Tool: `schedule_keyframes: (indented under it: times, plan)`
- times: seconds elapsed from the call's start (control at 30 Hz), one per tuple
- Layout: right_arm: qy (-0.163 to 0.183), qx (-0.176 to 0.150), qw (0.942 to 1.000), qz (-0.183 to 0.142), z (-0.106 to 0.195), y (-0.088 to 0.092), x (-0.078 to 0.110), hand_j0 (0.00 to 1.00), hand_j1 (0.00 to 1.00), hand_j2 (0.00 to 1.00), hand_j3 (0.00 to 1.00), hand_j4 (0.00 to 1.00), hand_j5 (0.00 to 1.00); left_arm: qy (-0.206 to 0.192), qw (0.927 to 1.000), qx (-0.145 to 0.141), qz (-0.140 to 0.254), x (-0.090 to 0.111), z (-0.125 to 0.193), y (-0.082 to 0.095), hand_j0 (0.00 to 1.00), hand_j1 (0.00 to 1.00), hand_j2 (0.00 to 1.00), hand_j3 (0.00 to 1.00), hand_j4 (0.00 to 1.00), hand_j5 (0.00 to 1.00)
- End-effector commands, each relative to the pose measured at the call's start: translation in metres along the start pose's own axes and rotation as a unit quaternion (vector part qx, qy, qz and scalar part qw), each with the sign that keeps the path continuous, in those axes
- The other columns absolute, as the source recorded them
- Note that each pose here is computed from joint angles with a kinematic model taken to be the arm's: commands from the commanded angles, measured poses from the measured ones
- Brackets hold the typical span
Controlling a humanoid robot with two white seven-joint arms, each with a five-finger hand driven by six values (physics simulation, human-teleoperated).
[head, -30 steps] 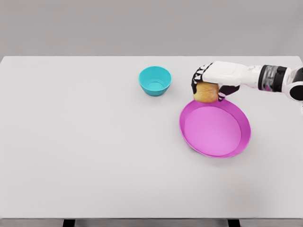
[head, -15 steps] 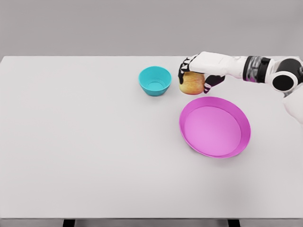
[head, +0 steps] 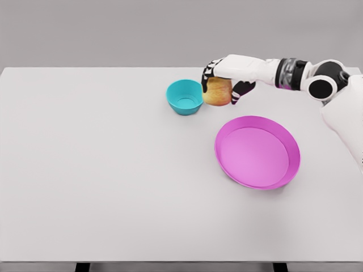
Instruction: Put the apple from the pink plate into the blue bowl with your right arm
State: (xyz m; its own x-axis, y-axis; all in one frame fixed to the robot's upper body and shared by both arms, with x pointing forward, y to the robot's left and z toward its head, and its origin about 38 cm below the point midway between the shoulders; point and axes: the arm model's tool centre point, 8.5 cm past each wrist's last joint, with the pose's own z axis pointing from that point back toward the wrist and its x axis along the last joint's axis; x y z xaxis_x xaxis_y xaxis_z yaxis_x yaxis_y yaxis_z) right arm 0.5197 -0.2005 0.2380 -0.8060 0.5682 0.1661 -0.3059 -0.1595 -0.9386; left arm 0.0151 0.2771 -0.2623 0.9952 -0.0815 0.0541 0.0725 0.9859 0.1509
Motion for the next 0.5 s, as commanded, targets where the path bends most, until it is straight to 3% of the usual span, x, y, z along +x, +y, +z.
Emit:
schedule_keyframes:
  times: [0.0,0.47]
  plan:
    - [0.002,0.004,0.9999,-0.012,-0.01,0.006,-0.001,0.46,0.46,0.46,0.46,0.46,0.46,0.0,1.0,0.0,0.0,0.0,0.0,0.0,1.0,1.0,1.0,1.0,1.0,1.0]
    - [-0.004,0.002,0.9999,-0.013,-0.033,-0.006,0.004,0.43,0.43,0.43,0.43,0.43,0.43,0.0,1.0,0.0,0.0,0.0,0.0,0.0,1.0,1.0,1.0,1.0,1.0,1.0]
